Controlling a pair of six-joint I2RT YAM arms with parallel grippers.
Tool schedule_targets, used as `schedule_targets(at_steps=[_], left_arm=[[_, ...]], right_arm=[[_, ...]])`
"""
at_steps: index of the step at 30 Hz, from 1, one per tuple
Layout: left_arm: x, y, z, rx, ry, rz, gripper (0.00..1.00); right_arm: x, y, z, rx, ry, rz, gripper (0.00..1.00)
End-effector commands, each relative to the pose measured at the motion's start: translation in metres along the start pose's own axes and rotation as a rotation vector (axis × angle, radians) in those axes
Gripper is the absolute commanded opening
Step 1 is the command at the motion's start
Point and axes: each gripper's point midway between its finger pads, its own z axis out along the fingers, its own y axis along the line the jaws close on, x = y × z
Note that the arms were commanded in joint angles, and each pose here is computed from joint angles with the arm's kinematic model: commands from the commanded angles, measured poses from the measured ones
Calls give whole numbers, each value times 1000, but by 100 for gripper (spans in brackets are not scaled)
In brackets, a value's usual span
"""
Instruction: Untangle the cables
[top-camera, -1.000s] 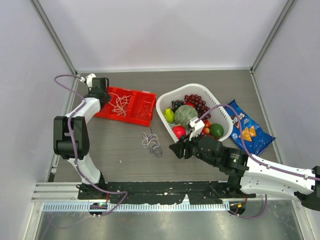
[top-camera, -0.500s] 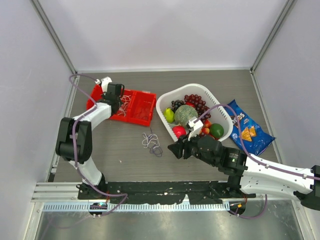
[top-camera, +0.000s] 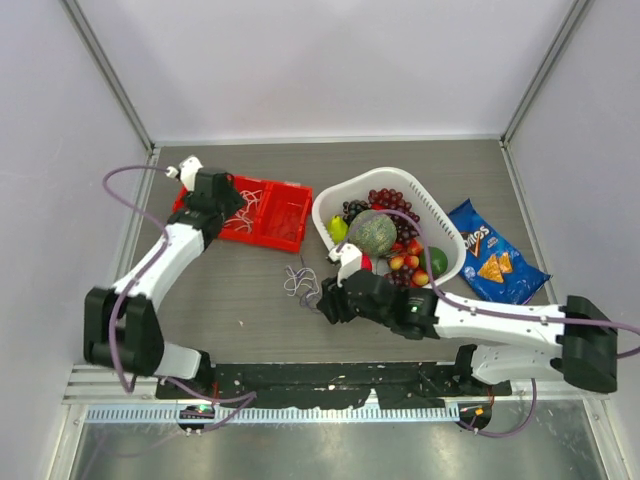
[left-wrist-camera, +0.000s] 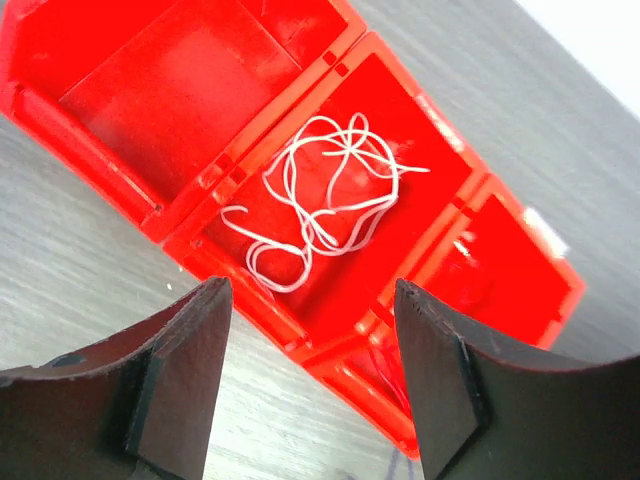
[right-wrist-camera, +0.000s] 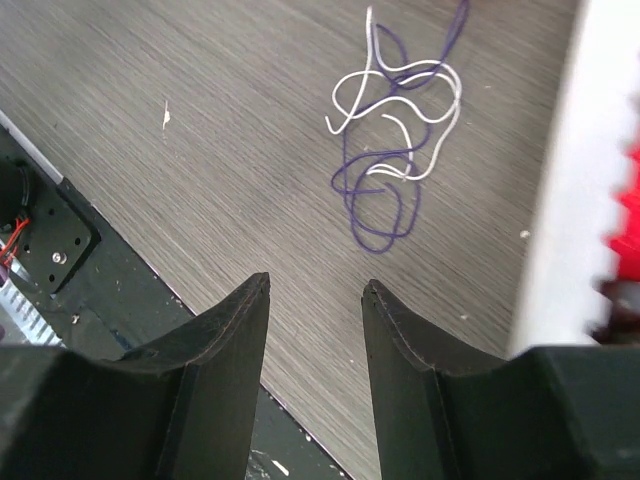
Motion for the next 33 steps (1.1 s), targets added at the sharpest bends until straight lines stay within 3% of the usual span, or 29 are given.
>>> schedule_targets(at_steps=[1,5,7,9,14,21,23,26,33], left_arm=[[3,8,-43,67,20,-96,71],[35,1,-81,266,116,-112,70],[71,-16,-96,442,236,-124,69],[106,-18,-102,500,320,-102,69],[138,-32,-96,520,359,-26,68],[166,-47,-69,501,453,-89,65],[171,-51,-65,496,471,-98,60],[171,-55,-62,494,458,-105,52],[159,-60,-73,478,388,-82,54]], right_arm=[[-35,35,16,-80,-65,-16,48],[-34,35,45,-12,-5,-62,48],[-29,25,57,55,12,-73,49],[-21,21,66,81,27,-80,50],[-1,24,67,23,42,-26,50],[10,27,49,-47,4,83,49],[9,26,45,-52,-7,87,49],[5,24,41,-44,-20,80,49],[4,23,41,-41,-16,56,49]])
